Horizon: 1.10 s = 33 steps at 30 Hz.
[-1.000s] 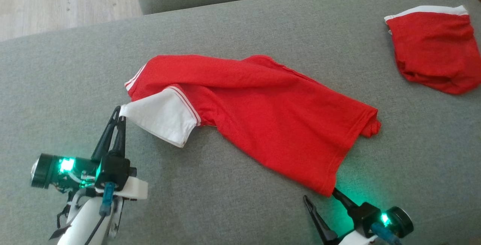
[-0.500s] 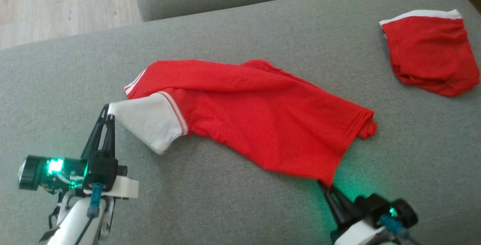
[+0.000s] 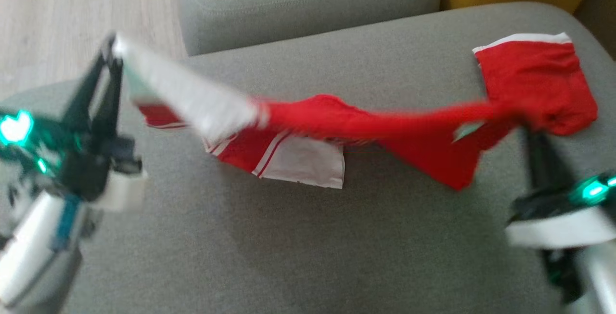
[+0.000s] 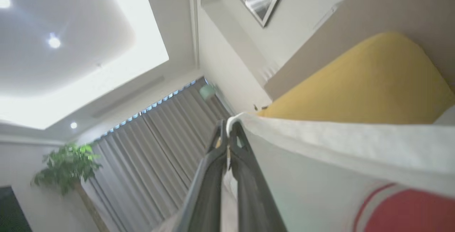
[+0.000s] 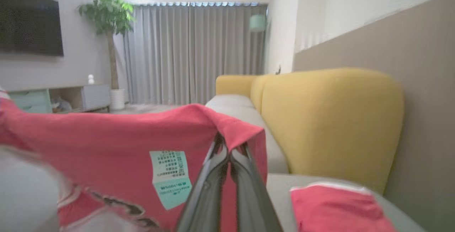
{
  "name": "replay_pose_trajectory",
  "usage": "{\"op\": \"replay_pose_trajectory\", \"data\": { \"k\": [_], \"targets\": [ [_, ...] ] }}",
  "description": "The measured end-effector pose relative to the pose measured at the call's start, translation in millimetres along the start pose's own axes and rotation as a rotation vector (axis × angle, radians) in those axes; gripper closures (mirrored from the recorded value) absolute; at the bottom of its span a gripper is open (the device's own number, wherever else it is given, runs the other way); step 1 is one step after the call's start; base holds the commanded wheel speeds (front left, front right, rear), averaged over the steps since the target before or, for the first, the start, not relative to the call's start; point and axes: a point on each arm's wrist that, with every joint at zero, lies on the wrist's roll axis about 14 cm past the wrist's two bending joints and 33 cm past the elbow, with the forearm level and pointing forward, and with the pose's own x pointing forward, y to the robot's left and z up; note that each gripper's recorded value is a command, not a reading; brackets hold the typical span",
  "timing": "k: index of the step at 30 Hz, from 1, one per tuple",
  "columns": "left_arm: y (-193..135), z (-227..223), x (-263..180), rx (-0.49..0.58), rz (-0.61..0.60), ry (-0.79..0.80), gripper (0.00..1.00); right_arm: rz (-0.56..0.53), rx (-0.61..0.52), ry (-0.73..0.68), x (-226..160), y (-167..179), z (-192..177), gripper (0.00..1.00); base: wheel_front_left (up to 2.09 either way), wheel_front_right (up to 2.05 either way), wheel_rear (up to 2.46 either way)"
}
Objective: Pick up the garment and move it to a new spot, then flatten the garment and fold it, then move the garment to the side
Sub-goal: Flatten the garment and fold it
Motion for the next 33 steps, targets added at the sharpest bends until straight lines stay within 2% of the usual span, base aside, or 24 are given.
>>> {"op": "replay_pose_trajectory", "data": {
  "k": [3,8,12,16,22,25,26,27,29,31,33],
  "targets": [
    [21,53,21,0.042,0.010,-0.160,1.00,-0.033,-0.012,-0.130,11,-26,45,1.00,0.00,0.00,0.00],
    [55,136,46,0.088,0.021,-0.385,1.00,-0.013,-0.081,-0.298,28,-50,112,1.00,0.00,0.00,0.00],
    [71,166,70,0.095,0.002,-0.423,1.00,0.041,-0.133,-0.326,55,-51,146,1.00,0.00,0.00,0.00],
    [70,140,101,0.040,-0.048,-0.306,1.00,0.091,-0.092,-0.226,94,-43,136,1.00,0.00,0.00,0.00],
    [83,76,141,0.086,-0.046,-0.121,1.00,0.073,-0.034,-0.058,153,-49,93,1.00,0.00,0.00,0.00],
    [100,70,166,0.120,0.009,-0.133,1.00,0.048,-0.019,-0.099,188,-55,100,1.00,0.00,0.00,0.00],
    [112,75,184,0.144,0.055,-0.174,1.00,0.045,-0.014,-0.159,213,-56,114,1.00,0.00,0.00,0.00],
    [112,75,184,0.144,0.055,-0.174,1.00,0.045,-0.014,-0.159,213,-56,114,1.00,0.00,0.00,0.00],
    [125,80,206,0.146,0.099,-0.233,1.00,0.060,-0.012,-0.242,247,-52,133,1.00,0.00,0.00,0.00],
    [121,79,214,0.141,0.089,-0.274,1.00,0.078,-0.030,-0.257,264,-50,132,1.00,0.00,0.00,0.00],
    [107,64,216,0.134,0.047,-0.285,1.00,0.103,-0.064,-0.230,276,-47,114,1.00,0.00,0.00,0.00]
  ]
}}
